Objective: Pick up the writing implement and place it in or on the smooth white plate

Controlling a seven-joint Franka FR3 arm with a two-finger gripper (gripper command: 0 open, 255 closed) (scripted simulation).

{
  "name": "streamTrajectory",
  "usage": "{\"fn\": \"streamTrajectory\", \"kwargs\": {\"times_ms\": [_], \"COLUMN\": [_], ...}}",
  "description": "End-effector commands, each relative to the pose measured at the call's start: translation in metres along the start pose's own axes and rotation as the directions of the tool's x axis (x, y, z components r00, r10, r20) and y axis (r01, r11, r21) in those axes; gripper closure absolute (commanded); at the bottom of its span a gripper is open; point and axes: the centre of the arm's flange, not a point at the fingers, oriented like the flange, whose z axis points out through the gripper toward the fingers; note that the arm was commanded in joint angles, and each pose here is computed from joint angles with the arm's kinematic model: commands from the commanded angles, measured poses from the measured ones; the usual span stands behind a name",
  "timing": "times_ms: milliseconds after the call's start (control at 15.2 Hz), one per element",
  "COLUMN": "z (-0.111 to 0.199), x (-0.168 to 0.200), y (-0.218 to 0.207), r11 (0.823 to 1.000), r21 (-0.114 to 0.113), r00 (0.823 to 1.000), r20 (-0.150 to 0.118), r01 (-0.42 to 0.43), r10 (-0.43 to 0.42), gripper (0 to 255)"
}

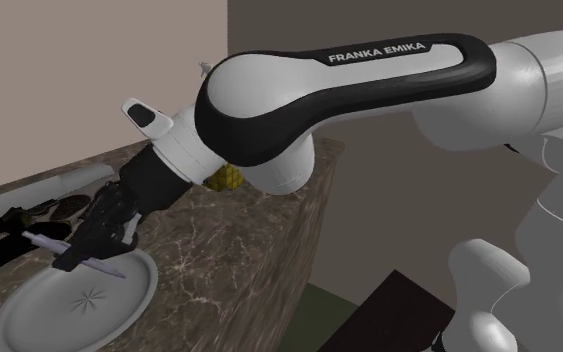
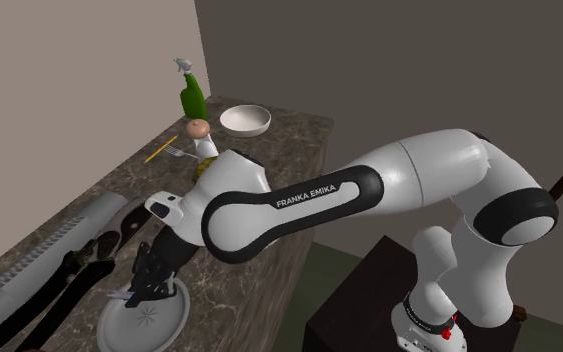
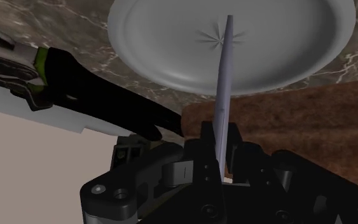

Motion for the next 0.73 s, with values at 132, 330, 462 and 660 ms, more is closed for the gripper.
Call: {"fn": "streamTrajectory", "kwargs": {"times_ms": [132,330,462,660], "z": [0.0105,0.0105,0.0105,0.0105], "x": [-0.0111,-0.0111,-0.0111,-0.0111], "y": [0.0010,0.0010,0.0010,0.0010], "r11": [1.000,1.000,1.000,1.000], "r21": [0.000,0.000,0.000,0.000], "r00": [1.000,1.000,1.000,1.000], "r20": [0.000,0.000,0.000,0.000], "r01": [0.000,0.000,0.000,0.000], "r10": [0.000,0.000,0.000,0.000], "gripper": [255,255,255,0]}}
